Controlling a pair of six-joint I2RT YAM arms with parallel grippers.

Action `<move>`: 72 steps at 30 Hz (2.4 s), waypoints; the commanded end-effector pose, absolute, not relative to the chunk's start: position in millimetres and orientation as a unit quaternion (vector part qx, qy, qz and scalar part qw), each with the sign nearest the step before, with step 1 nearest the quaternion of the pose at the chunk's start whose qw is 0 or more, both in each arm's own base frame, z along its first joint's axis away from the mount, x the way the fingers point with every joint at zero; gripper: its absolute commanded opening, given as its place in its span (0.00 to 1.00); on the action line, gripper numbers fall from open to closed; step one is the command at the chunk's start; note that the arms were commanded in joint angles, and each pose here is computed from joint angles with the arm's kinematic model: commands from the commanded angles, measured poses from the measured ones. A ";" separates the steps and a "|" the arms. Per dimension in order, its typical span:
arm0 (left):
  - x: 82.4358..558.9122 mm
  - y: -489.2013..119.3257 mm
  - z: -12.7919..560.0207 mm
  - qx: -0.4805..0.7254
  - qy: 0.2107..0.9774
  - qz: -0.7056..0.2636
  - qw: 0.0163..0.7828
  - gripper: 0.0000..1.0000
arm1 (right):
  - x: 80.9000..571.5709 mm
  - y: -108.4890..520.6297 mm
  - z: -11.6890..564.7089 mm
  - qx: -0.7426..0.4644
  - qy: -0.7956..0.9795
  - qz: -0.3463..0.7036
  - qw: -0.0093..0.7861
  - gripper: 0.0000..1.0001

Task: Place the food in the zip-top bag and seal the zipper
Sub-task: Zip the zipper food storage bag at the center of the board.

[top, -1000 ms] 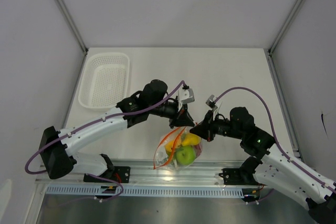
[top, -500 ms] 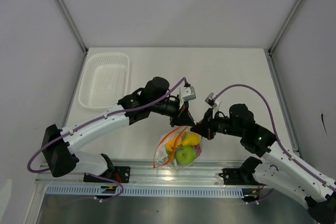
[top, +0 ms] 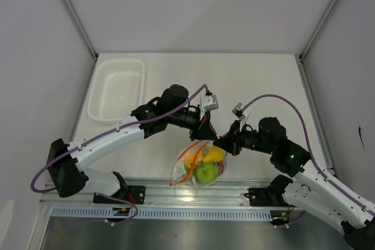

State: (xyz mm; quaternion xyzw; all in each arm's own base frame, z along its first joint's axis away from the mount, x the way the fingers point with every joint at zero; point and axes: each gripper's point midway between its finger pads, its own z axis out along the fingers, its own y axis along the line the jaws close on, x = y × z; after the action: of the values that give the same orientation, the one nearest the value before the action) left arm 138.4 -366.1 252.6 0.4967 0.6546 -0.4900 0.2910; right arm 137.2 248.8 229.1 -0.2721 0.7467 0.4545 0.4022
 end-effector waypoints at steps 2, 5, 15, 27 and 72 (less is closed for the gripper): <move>139.9 -360.4 248.7 0.492 0.673 -0.476 0.278 0.01 | 153.1 247.7 274.8 -0.221 0.701 0.482 0.477 0.00; 142.9 -355.3 242.8 0.485 0.688 -0.461 0.281 0.01 | 155.1 244.1 275.4 -0.200 0.695 0.487 0.490 0.00; 139.8 -341.0 234.0 0.476 0.708 -0.441 0.278 0.01 | 158.1 236.0 276.2 -0.159 0.698 0.490 0.497 0.00; 133.3 -346.1 260.3 0.485 0.684 -0.467 0.281 0.01 | 121.8 262.6 270.0 -0.308 0.685 0.520 0.407 0.30; 130.0 -344.5 244.9 0.472 0.683 -0.502 0.243 0.00 | 142.3 272.8 245.5 -0.311 0.658 0.550 0.410 0.00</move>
State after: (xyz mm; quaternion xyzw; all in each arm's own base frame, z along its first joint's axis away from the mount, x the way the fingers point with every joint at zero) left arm 134.2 -343.6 241.5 0.4721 0.6909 -0.4888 0.2468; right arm 133.7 273.0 219.4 -0.3156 0.6893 0.5423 0.3622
